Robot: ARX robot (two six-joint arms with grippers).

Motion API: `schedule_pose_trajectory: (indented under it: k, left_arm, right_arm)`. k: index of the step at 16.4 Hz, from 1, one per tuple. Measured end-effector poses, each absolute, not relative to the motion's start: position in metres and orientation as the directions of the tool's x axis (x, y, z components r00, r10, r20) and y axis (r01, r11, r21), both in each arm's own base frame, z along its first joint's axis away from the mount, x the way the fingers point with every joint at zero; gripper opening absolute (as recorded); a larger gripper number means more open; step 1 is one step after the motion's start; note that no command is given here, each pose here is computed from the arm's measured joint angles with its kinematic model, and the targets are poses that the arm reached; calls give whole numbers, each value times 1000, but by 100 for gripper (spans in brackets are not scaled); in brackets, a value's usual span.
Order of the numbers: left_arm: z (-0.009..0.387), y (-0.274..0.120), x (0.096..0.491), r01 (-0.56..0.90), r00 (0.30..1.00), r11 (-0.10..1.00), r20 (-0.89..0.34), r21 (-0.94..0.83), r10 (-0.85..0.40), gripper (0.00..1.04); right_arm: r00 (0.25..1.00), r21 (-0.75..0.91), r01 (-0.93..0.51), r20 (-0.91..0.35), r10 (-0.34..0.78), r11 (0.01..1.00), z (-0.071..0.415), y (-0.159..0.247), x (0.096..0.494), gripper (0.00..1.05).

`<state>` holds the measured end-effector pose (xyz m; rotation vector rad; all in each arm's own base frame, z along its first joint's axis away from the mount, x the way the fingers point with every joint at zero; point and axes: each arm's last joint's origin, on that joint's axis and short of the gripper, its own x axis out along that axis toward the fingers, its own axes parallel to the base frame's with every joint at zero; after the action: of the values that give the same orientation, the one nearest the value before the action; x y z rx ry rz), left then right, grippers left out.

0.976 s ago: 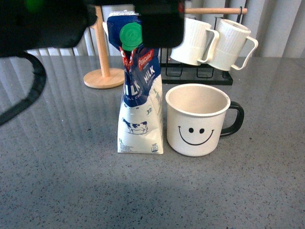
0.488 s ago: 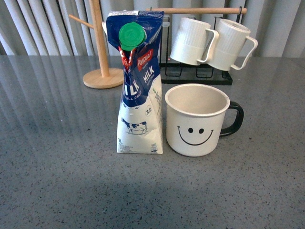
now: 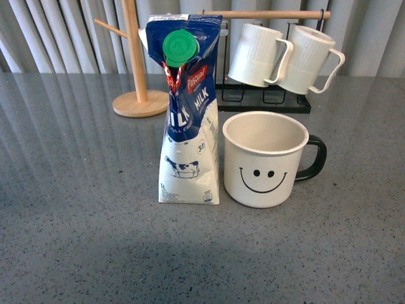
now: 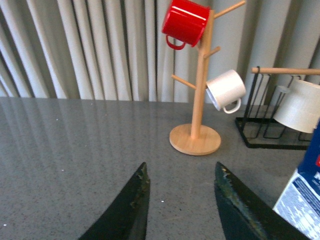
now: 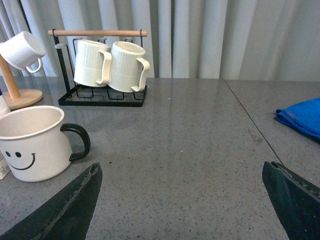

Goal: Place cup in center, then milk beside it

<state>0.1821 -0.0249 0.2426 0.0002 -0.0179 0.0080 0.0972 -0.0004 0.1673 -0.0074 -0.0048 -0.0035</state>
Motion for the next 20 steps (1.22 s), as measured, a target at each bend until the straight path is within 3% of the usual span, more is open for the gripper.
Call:
schedule_pose_trajectory:
  k: [1, 2, 5, 20]
  left_arm:
    - [236, -23, 177, 3, 1000, 1000, 13, 2, -3, 28]
    - [211, -14, 161, -4, 1000, 1000, -10, 2, 4, 2]
    - [183, 0, 132, 0, 1000, 1000, -8, 1, 0, 1]
    - [171, 0, 111, 1, 1000, 1000, 13, 1, -1, 1]
  right_arm:
    - [1000, -7, 4, 5, -4, 1000, 167, 0, 97, 98]
    - [1000, -7, 4, 5, -4, 1000, 167, 0, 97, 98]
    - [1000, -7, 4, 5, -4, 1000, 167, 0, 97, 98]
    - [1000, -7, 4, 5, -4, 1000, 167, 0, 97, 98]
